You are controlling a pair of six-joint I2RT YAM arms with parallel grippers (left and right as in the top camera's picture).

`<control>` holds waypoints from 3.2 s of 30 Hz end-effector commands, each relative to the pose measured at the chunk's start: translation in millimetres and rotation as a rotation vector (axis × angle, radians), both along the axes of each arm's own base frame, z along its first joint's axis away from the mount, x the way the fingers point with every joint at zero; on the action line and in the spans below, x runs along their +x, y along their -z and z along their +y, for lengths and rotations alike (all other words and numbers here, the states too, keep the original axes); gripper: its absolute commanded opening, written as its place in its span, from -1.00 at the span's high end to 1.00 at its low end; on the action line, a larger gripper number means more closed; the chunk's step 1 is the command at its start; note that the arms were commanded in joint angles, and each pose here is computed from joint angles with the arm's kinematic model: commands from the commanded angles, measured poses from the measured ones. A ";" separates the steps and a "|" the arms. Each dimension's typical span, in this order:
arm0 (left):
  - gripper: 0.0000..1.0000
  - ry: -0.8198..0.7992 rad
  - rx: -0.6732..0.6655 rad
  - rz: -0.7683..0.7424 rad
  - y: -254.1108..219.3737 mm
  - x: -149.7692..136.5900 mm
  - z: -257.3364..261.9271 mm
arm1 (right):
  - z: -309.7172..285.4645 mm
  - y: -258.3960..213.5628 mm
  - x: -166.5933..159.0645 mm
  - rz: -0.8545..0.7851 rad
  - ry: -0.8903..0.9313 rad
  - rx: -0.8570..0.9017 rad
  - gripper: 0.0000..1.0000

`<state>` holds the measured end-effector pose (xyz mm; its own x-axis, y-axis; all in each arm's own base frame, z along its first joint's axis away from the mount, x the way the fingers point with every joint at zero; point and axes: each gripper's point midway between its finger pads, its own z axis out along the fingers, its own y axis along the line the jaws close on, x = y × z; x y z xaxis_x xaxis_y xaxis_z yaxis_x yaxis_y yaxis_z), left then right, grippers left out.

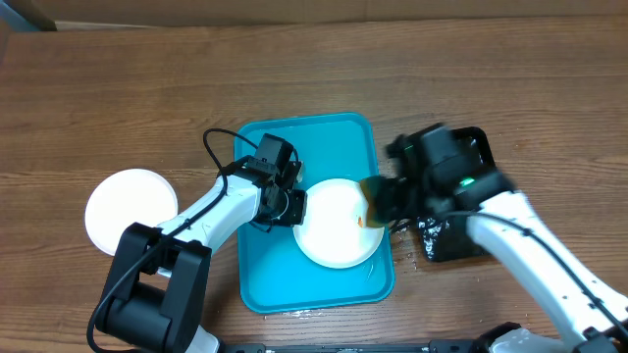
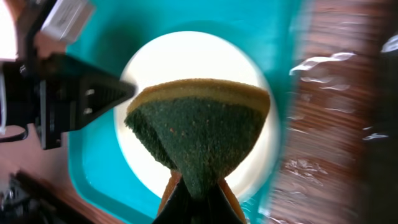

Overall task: Clean dirty plates on tray and stack at the side
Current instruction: 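Scrub the white plate with the sponge in the right gripper, then return the sponge to the black tray with the right gripper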

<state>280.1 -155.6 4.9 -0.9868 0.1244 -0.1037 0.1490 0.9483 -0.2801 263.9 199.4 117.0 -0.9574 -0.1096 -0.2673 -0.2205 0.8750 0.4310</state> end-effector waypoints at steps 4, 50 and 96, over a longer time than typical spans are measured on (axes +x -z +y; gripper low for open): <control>0.92 -0.063 -0.018 0.065 1.9 -12.7 1.2 | 45.3 33.7 -5.6 -0.033 -0.070 -0.037 0.92; 0.92 -0.209 0.169 0.077 4.6 -5.2 61.6 | -77.0 57.9 29.9 -0.009 0.423 -0.599 0.92; 0.92 -0.006 0.034 -0.016 -6.6 11.1 23.7 | -190.4 -86.4 17.4 -0.122 0.750 -0.149 -0.82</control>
<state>292.9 -128.0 9.5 -0.9890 0.0849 -0.1208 0.1125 0.9631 -0.2446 286.0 12.3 189.2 -0.7751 0.5011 -0.3848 0.4190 0.8635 0.2807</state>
